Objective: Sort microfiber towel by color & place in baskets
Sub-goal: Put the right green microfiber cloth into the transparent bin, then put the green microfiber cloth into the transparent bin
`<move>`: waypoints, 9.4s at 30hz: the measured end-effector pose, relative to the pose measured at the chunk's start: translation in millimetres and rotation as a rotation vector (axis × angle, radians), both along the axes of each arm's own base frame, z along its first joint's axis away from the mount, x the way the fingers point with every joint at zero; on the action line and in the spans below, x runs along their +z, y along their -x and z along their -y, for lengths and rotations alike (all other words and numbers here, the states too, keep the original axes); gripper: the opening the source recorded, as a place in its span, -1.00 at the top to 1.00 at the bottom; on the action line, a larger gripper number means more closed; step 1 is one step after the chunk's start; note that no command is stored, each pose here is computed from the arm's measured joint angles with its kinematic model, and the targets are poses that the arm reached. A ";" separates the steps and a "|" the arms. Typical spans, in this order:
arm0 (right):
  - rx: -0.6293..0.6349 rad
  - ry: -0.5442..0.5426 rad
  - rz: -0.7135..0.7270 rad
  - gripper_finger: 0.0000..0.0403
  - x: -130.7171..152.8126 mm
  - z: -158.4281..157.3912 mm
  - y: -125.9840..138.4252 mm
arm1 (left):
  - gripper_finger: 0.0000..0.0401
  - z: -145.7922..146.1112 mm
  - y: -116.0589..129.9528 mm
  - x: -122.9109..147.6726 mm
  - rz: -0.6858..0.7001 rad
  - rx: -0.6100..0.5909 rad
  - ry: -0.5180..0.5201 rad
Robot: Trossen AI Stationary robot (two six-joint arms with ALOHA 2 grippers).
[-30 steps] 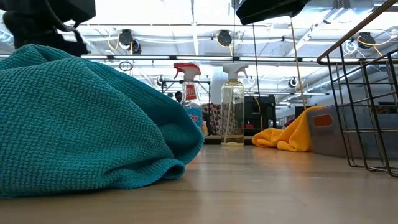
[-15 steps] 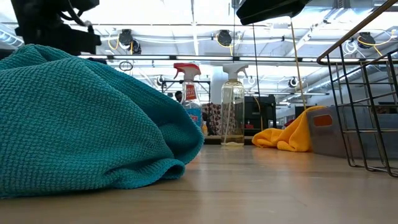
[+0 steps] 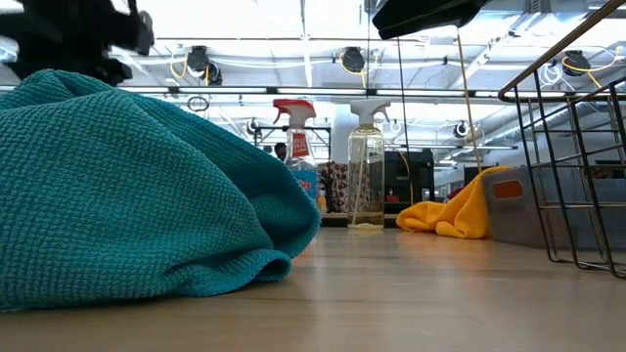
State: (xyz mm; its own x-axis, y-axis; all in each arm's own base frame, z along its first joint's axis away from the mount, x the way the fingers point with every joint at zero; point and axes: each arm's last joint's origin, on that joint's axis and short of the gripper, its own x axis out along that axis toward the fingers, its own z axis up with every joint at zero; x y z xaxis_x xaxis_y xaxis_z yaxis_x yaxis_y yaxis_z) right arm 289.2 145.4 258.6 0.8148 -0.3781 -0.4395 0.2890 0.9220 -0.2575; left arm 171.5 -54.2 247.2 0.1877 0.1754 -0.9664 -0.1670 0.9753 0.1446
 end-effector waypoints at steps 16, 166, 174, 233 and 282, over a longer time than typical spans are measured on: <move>-0.005 -0.006 0.004 0.03 0.1 0.1 0.1 | 0.95 0.8 -9.1 -39.7 0.174 -0.060 -0.001; -0.029 -0.006 -0.037 0.03 -4.1 2.9 3.2 | 0.39 -26.7 -24.0 -18.7 0.104 -0.025 -0.022; -0.037 -0.007 -0.037 0.03 -4.1 4.9 2.3 | 0.58 -37.3 -36.6 -49.6 0.114 -0.093 -0.051; -0.024 -0.055 -0.024 0.03 -3.6 2.8 1.8 | 0.41 125.3 9.7 -28.9 0.100 0.027 0.398; -0.025 -0.055 -0.025 0.03 -3.8 2.9 2.0 | 0.92 156.2 -22.0 -69.7 0.001 -0.126 0.128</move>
